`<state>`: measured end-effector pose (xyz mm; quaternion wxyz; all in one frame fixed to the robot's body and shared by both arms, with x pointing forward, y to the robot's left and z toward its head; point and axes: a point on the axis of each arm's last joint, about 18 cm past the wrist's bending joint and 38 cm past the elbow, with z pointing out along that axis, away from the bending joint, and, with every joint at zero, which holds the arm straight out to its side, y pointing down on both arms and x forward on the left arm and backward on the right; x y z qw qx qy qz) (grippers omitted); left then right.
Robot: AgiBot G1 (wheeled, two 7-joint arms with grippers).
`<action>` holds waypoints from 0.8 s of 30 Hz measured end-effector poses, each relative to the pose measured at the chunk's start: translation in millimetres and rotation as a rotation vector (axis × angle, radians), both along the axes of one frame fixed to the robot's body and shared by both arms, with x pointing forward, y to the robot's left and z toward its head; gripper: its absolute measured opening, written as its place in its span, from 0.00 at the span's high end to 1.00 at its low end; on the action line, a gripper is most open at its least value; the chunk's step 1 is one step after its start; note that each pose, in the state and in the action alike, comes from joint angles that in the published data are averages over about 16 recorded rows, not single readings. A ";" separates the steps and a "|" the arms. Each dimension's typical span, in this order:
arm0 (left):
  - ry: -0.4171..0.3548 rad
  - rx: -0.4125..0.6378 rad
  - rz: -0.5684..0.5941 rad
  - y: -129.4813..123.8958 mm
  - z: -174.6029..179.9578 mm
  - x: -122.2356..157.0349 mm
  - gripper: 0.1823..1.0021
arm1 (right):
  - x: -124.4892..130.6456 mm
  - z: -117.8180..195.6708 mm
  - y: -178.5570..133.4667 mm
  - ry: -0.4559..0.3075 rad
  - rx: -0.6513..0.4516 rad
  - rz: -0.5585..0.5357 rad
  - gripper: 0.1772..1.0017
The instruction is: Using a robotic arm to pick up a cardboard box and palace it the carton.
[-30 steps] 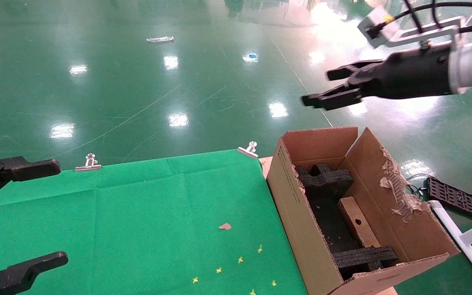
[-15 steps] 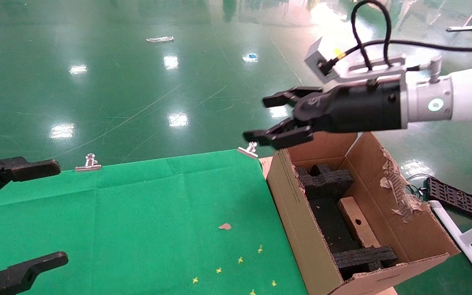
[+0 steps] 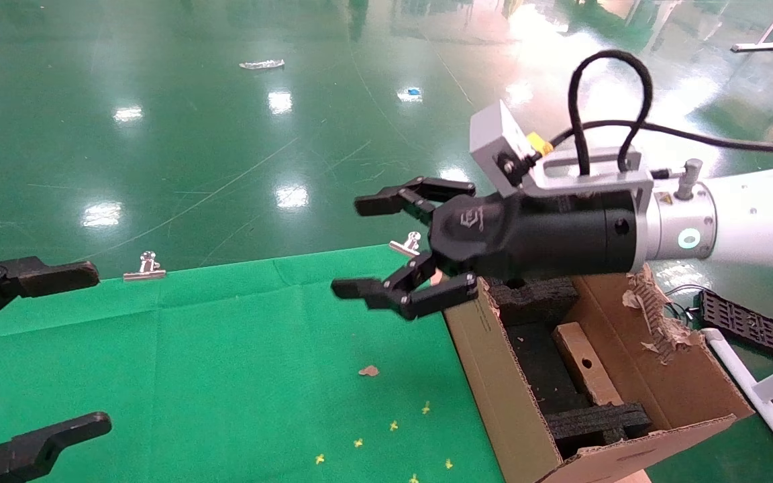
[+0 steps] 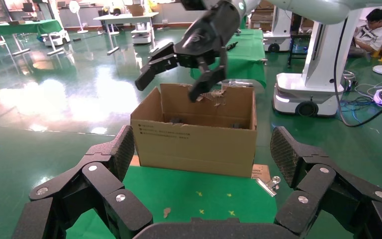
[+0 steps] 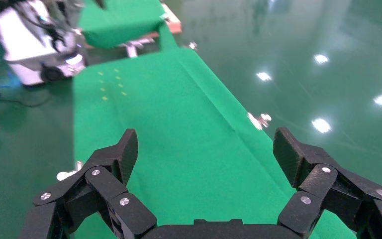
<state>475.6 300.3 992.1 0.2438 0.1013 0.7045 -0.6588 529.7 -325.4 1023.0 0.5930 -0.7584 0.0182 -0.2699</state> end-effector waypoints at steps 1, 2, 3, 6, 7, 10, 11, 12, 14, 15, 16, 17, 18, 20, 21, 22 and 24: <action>0.000 0.000 0.000 0.0 0.0 0.0 0.00 | -2.8 -2.1 2.3 -0.007 0.005 0.018 0.00; 0.000 0.000 0.000 0.0 0.0 0.0 0.00 | -5.7 -4.1 4.5 -0.014 0.011 0.035 0.00; 0.000 0.000 0.000 0.0 0.0 0.0 0.00 | -8.6 -6.1 6.6 -0.021 0.017 0.052 0.00; 0.000 0.000 0.000 0.0 0.0 0.0 0.00 | -17.8 -11.9 12.0 -0.043 0.034 0.100 0.00; 0.000 0.000 0.000 0.0 0.0 0.0 0.00 | -21.0 -13.8 13.6 -0.051 0.040 0.116 0.00; 0.000 0.000 0.000 0.0 0.0 0.0 0.00 | -30.6 -19.2 17.6 -0.074 0.058 0.159 0.00; 0.000 0.000 0.000 0.0 0.0 0.0 0.00 | -33.5 -20.7 18.6 -0.082 0.063 0.171 0.00; 0.000 0.000 0.000 0.0 0.0 0.0 0.00 | -36.7 -22.4 19.5 -0.089 0.069 0.184 0.00; 0.000 0.000 0.000 0.0 0.0 0.0 0.00 | -42.6 -25.5 21.0 -0.104 0.080 0.206 0.00; 0.000 0.000 0.000 0.0 0.0 0.0 0.00 | -45.4 -26.8 21.6 -0.110 0.085 0.216 0.00; 0.000 0.000 0.000 0.0 0.0 0.0 0.00 | -47.8 -28.0 22.1 -0.116 0.089 0.225 0.00; 0.000 0.000 0.000 0.0 0.0 0.0 0.00 | -50.1 -29.1 22.5 -0.121 0.093 0.232 0.00; 0.000 0.000 0.000 0.1 0.0 0.0 0.00 | -52.1 -30.0 22.8 -0.126 0.097 0.239 0.00; 0.000 0.000 0.000 0.1 0.0 0.0 0.00 | -55.3 -31.5 23.3 -0.134 0.103 0.250 0.00; 0.000 0.000 0.000 0.1 0.0 0.0 0.00 | -56.6 -32.0 23.4 -0.137 0.105 0.254 0.00; 0.000 0.000 0.000 0.1 0.0 0.0 0.00 | -57.6 -32.5 23.6 -0.139 0.107 0.257 0.00; 0.000 0.000 0.000 0.1 0.0 0.0 0.00 | -58.8 -33.0 23.7 -0.142 0.110 0.261 0.00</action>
